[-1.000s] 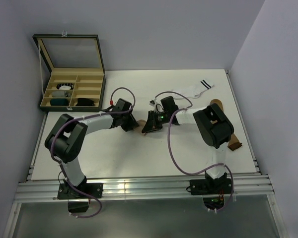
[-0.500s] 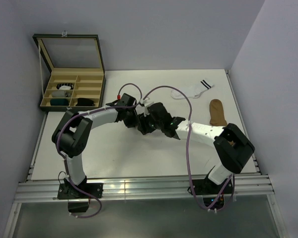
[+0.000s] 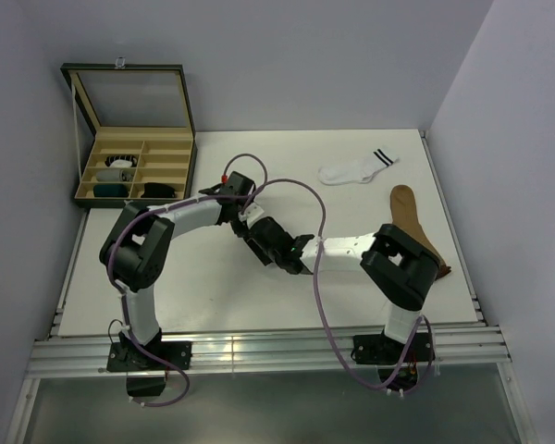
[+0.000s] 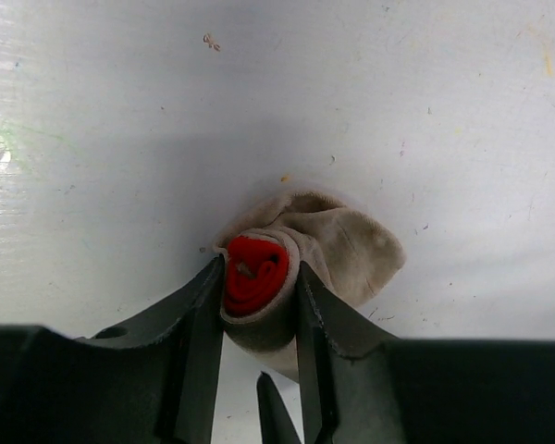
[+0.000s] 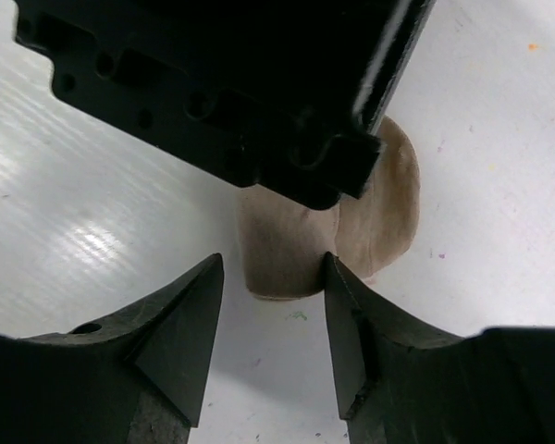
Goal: Roll the socks
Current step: Roll the sock at the center of the board, then pick up the sock at the center of the board.
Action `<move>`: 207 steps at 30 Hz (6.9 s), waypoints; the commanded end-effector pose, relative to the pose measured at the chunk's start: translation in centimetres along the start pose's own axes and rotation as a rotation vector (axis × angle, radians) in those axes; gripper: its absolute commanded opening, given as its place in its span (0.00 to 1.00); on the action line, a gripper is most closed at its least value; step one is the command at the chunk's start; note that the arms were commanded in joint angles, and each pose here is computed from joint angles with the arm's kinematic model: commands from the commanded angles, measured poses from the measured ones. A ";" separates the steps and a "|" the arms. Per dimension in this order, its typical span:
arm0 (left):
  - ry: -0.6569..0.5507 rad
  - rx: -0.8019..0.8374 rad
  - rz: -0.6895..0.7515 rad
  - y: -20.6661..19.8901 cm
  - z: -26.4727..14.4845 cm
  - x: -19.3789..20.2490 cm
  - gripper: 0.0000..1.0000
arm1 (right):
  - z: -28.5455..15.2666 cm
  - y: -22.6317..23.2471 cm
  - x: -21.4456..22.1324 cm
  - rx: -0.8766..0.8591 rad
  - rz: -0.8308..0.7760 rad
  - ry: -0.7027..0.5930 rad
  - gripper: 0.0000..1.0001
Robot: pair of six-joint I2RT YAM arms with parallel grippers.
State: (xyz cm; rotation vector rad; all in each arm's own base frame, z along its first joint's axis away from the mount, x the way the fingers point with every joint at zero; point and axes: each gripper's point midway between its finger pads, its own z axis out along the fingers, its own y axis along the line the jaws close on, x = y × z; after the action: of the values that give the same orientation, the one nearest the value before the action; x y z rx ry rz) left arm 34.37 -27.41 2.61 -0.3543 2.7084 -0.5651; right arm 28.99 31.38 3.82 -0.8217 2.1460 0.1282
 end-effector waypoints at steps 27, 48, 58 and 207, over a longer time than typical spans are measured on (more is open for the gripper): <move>-0.266 0.101 -0.235 1.3 -7.4 -3.9 0.79 | -0.7 1.8 0.2 -0.600 0.433 0.092 0.00; -0.142 0.007 -0.213 2.4 -2.1 0.0 0.68 | 1.7 0.4 2.6 -0.813 0.808 0.274 0.00; -0.091 -0.115 -0.167 5.1 0.0 1.3 0.44 | 1.4 -0.8 2.0 -0.737 0.770 0.217 0.09; 0.097 -0.224 -0.074 7.2 1.5 4.0 0.00 | -0.7 -6.1 -5.9 -0.226 0.705 -0.145 0.41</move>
State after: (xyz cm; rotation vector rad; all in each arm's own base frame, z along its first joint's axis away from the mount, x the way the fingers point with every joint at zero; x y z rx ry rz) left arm 35.44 -26.93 2.39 -0.4942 2.6393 -0.6074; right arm 33.20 29.14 8.76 -0.2394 2.2433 0.7777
